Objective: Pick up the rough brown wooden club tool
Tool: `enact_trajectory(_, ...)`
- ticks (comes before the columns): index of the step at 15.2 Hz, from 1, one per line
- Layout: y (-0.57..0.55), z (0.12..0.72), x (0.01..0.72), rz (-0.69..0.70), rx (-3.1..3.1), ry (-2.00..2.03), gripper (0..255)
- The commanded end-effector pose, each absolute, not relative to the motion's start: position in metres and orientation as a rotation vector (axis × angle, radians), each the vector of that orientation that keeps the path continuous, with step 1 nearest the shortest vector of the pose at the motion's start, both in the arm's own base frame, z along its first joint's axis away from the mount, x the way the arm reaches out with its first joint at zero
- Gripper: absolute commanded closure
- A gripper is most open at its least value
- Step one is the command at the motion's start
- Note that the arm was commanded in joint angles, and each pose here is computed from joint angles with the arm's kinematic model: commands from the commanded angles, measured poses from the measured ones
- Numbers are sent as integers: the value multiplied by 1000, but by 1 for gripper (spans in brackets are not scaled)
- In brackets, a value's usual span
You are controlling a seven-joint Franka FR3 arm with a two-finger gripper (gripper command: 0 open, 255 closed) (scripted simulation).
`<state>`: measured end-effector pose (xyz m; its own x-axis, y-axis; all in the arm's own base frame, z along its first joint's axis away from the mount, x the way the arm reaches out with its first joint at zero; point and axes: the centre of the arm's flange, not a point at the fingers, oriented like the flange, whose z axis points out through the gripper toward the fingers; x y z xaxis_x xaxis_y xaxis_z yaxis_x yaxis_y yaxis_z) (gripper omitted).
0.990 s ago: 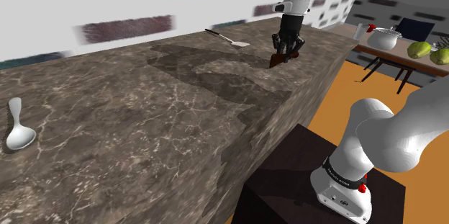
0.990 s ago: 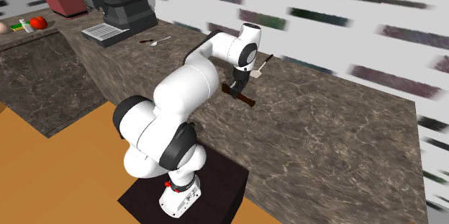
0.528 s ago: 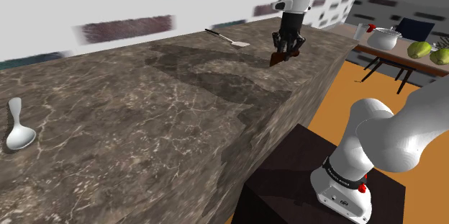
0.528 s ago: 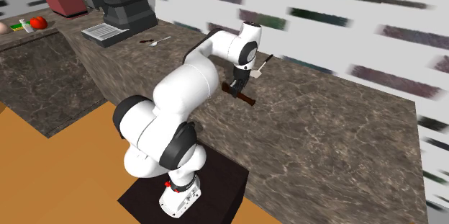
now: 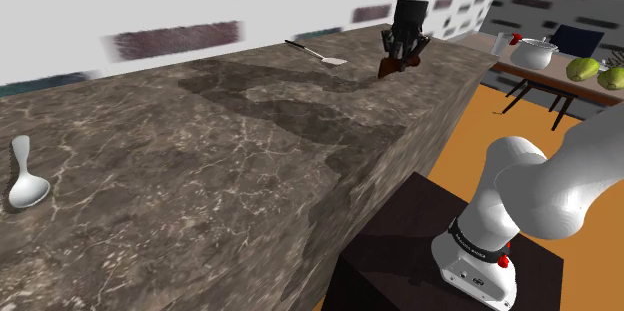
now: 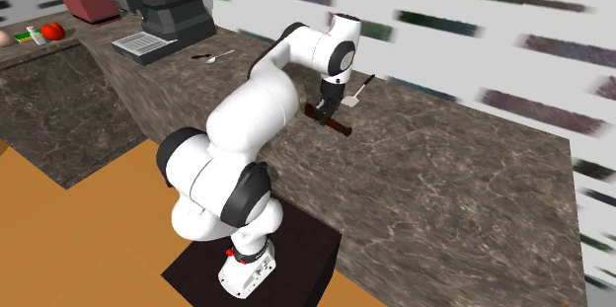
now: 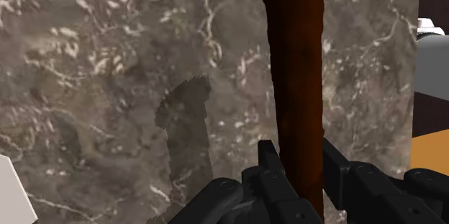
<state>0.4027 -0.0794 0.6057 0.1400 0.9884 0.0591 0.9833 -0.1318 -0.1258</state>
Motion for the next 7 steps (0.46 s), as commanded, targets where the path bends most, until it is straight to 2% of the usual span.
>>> enact_trajectory(1,-81,616,402,58,-2267,-1976,255)
enact_trajectory(7,-81,638,402,58,-2267,-1976,255)
